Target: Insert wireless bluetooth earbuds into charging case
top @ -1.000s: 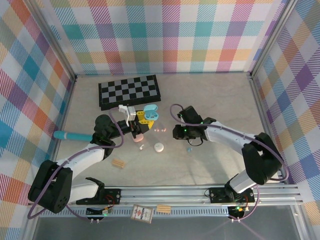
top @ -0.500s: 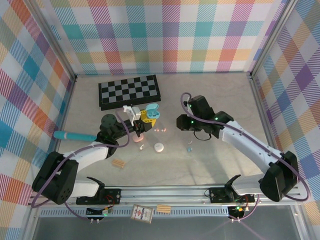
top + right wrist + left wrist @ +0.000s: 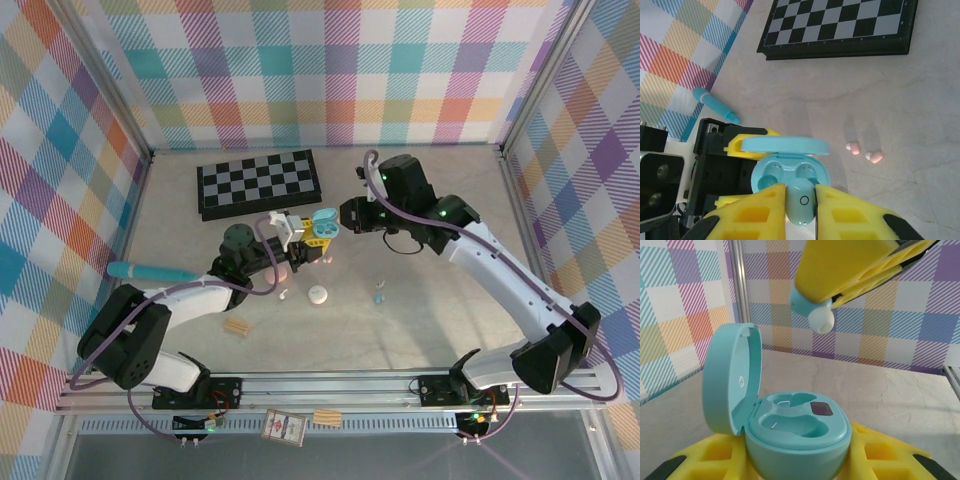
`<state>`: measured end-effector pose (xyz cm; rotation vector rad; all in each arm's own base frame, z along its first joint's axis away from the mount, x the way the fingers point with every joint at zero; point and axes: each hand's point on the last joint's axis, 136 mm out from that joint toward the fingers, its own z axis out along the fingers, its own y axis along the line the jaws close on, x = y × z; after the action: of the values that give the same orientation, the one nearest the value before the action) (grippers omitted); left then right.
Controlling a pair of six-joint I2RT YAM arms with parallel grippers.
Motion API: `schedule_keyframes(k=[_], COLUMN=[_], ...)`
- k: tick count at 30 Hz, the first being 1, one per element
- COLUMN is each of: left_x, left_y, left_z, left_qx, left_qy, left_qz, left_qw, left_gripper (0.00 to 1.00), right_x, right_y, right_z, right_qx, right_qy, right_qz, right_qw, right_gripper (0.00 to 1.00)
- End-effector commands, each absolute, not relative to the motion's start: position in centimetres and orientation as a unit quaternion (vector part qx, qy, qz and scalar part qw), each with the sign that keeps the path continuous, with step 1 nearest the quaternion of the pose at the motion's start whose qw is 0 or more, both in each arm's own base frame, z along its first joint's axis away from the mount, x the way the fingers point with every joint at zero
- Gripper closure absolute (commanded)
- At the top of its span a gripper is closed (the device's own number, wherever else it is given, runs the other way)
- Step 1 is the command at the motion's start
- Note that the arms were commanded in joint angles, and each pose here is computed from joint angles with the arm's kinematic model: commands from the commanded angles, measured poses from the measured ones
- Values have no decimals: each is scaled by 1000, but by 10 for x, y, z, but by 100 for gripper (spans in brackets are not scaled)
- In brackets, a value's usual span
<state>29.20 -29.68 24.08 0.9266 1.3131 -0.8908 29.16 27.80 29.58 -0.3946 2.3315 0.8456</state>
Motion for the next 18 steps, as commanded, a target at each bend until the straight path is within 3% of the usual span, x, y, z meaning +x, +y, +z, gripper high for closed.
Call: schedule_keyframes(k=[1, 18], left_x=[292, 292], left_y=[-308, -319], left_z=[256, 260], left_qx=[415, 416], left_qy=[541, 530], left_qz=[-379, -396], left_qw=[625, 624], left_gripper=[66, 66], right_x=[283, 283], right_y=[289, 301], right_z=[296, 279], right_qx=[-180, -192], right_qy=[881, 885], right_qz=[326, 321], right_qw=[292, 276], right_gripper=[80, 80])
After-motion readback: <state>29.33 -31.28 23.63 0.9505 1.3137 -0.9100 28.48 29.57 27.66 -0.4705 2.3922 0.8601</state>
